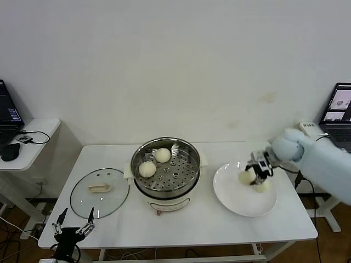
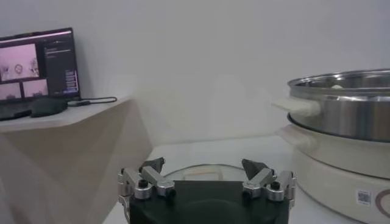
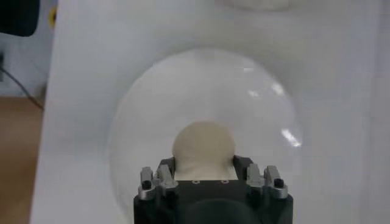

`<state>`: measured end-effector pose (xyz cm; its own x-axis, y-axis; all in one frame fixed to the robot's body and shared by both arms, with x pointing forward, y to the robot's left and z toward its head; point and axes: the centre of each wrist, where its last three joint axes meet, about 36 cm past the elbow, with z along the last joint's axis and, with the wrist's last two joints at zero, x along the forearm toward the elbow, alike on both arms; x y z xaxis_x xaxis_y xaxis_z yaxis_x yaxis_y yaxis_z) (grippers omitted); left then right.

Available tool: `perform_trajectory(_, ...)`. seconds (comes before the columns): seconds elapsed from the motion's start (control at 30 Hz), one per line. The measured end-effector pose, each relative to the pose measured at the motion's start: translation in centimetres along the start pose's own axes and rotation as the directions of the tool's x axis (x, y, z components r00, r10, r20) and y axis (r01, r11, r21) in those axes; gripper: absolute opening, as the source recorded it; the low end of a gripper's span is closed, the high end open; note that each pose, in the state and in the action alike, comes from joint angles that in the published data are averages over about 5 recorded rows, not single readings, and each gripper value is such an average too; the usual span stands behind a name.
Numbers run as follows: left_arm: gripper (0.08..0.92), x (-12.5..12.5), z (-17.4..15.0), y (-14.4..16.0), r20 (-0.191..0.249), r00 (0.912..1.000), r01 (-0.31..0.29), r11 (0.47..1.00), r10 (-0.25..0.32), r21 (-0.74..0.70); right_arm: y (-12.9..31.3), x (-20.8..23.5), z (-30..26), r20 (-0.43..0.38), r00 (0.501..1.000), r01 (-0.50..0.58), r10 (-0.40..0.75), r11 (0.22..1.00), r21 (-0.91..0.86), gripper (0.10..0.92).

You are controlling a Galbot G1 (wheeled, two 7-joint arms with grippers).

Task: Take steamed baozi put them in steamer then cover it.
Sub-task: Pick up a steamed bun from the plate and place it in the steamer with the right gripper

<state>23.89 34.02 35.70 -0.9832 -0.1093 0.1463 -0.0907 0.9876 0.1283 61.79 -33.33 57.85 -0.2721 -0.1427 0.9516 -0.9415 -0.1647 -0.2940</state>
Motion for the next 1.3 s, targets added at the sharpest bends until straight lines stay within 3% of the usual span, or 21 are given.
perform_trajectory(0.3, 0.823, 0.0, 0.0, 0.1, 0.002, 1.0, 0.001, 1.0, -0.001, 0.0, -5.4, 6.2, -6.1, 0.056, 0.992, -0.114, 0.109, 0.989, 0.09, 0.61)
perform_trajectory(0.5, 0.823, 0.1, 0.1, 0.4, 0.0, 1.0, 0.009, 1.0, -0.009, -0.005, -7.4, 7.3, -11.5, 0.125, 0.984, -0.145, 0.125, 0.976, 0.164, 0.611)
perform_trajectory(0.9, 0.823, 0.4, 0.2, 0.9, -0.003, 0.9996, 0.027, 1.0, -0.027, -0.005, -8.7, 3.5, -22.1, 0.237, 0.97, -0.141, 0.058, 0.925, 0.352, 0.611)
perform_trajectory(1.3, 0.823, 0.4, 0.6, 1.0, -0.002, 0.9992, 0.041, 0.999, -0.041, -0.001, -7.5, -1.9, -27.2, 0.245, 0.968, -0.105, -0.051, 0.805, 0.584, 0.611)
